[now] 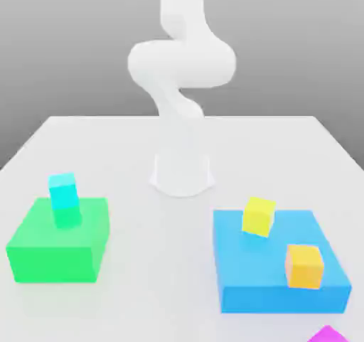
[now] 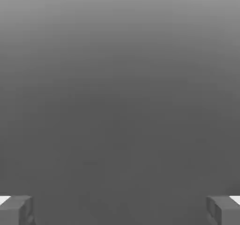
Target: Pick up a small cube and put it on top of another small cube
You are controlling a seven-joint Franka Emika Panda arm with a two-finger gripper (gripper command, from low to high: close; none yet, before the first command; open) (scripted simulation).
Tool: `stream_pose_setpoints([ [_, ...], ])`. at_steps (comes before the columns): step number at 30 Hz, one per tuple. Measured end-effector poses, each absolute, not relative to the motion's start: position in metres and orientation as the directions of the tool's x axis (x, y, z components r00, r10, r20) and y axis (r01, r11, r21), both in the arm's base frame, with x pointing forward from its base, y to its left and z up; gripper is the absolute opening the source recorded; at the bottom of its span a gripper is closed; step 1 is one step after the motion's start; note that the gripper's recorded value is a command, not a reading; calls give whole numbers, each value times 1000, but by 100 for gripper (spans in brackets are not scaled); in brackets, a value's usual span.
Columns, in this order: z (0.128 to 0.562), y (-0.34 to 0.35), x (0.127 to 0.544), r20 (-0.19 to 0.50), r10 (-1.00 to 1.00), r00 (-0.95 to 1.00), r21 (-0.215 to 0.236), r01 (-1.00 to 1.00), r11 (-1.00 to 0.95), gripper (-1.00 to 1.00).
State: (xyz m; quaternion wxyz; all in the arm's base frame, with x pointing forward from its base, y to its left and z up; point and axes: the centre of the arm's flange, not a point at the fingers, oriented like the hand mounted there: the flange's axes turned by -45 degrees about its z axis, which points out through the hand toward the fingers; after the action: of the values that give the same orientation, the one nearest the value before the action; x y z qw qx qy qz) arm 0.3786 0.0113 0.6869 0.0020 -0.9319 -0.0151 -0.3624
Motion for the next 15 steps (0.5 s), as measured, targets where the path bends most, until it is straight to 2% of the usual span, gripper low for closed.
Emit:
stream_pose_setpoints([
  [8,592,58,469,522,173,835,50,172,-984,0],
  [15,490,106,522,375,305,876,64,303,-951,0],
])
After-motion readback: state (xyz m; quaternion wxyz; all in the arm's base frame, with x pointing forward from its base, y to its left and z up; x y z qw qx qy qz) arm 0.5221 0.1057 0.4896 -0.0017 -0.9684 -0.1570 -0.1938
